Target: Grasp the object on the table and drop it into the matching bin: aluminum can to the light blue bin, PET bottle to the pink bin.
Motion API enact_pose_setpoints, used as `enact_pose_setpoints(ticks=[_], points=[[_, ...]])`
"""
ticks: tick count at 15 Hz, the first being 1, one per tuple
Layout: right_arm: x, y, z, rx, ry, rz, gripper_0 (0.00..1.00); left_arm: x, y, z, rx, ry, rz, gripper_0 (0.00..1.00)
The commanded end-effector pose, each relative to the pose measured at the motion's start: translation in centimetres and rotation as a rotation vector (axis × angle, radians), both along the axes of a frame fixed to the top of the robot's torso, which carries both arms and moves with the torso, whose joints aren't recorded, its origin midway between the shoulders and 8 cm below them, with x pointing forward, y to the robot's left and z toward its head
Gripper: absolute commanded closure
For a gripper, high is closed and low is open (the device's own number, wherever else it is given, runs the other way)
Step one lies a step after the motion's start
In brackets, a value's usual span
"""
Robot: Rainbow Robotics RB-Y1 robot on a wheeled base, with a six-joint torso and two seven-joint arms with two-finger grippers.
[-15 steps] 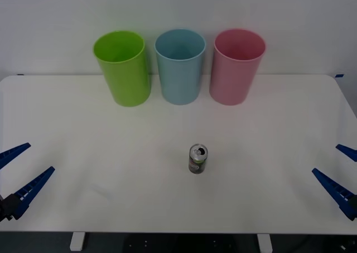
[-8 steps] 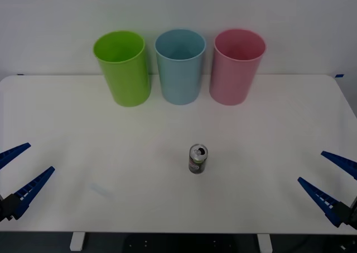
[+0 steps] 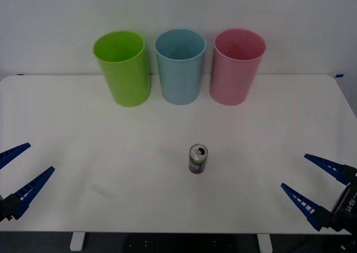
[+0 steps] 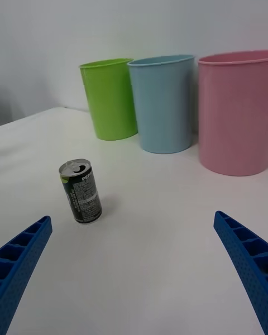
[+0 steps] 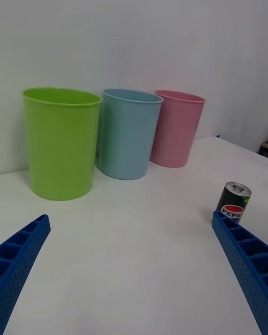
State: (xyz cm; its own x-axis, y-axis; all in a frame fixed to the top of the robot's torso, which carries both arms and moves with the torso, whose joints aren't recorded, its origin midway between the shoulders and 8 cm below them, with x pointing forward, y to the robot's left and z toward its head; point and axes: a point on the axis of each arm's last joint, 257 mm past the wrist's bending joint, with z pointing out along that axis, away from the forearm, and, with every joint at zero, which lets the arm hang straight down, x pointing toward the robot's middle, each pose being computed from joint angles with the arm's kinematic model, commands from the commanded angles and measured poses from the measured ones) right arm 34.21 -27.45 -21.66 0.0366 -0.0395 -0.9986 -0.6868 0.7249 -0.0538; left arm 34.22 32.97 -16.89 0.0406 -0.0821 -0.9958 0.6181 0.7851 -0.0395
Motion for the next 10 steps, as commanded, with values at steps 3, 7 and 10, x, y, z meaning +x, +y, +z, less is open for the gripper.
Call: enact_pose_setpoints(ticks=[3,7,10], points=[[1.3,1.1,-2.2,-0.051,-0.038,0.006,0.00,0.0,0.0,0.0,0.000,0.000,0.000,0.00],[2.7,3.3,-4.1,-0.044,-0.009,0.048,0.00,0.0,0.0,0.0,0.000,0.000,0.000,0.00],[3.4,5.6,-5.9,-0.045,0.029,0.094,0.00,0.0,0.0,0.0,0.000,0.000,0.000,0.00]])
